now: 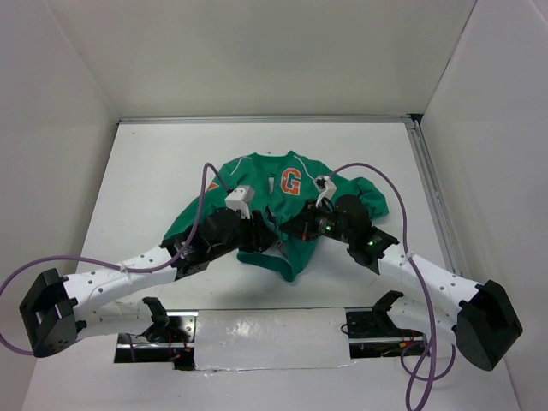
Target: Zip up the jacket
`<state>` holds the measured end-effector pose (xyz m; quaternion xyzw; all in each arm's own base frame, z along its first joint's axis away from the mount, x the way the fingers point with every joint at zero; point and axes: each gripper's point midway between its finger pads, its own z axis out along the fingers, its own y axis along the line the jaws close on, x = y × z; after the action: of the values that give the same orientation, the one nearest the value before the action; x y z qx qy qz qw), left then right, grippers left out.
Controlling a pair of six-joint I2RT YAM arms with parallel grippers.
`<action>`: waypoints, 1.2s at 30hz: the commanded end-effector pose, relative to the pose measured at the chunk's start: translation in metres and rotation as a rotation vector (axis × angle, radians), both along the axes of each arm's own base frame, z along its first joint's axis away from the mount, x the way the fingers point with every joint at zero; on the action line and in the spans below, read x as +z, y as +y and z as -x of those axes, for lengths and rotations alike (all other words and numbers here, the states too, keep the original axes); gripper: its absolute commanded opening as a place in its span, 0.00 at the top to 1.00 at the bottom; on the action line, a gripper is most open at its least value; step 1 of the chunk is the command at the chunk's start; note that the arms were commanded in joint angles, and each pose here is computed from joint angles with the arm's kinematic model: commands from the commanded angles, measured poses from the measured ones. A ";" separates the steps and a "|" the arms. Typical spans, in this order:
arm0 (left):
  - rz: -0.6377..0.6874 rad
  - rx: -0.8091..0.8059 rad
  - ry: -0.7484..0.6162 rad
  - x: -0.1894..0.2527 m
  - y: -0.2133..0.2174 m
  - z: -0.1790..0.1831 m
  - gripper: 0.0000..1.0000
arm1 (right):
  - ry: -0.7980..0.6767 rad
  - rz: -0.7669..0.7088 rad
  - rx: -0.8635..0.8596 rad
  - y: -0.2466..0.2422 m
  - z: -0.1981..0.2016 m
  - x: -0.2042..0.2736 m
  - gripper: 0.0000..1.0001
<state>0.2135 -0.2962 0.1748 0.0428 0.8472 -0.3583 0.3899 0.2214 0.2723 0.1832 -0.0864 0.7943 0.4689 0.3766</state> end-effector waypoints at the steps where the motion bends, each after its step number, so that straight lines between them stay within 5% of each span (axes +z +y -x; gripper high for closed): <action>1: 0.084 -0.027 -0.042 0.031 -0.008 -0.001 0.44 | -0.114 -0.067 0.064 0.005 0.007 0.028 1.00; 7: 0.093 -0.041 -0.036 0.033 -0.010 0.001 0.52 | -0.107 -0.068 0.062 0.006 0.006 0.026 1.00; 19: 0.119 -0.141 -0.097 0.037 -0.013 0.013 0.46 | -0.093 -0.101 0.005 0.004 -0.002 0.032 1.00; 32: 0.090 -0.177 -0.092 0.030 -0.020 0.012 0.98 | -0.092 -0.118 0.009 0.006 -0.003 0.036 1.00; 36: 0.053 -0.187 -0.062 0.020 -0.023 0.012 1.00 | -0.103 -0.141 -0.020 0.006 -0.008 0.049 1.00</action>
<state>0.1978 -0.3098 0.1822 0.1058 0.8290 -0.4026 0.3735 0.2212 0.2738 0.1921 -0.0775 0.7827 0.4848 0.3825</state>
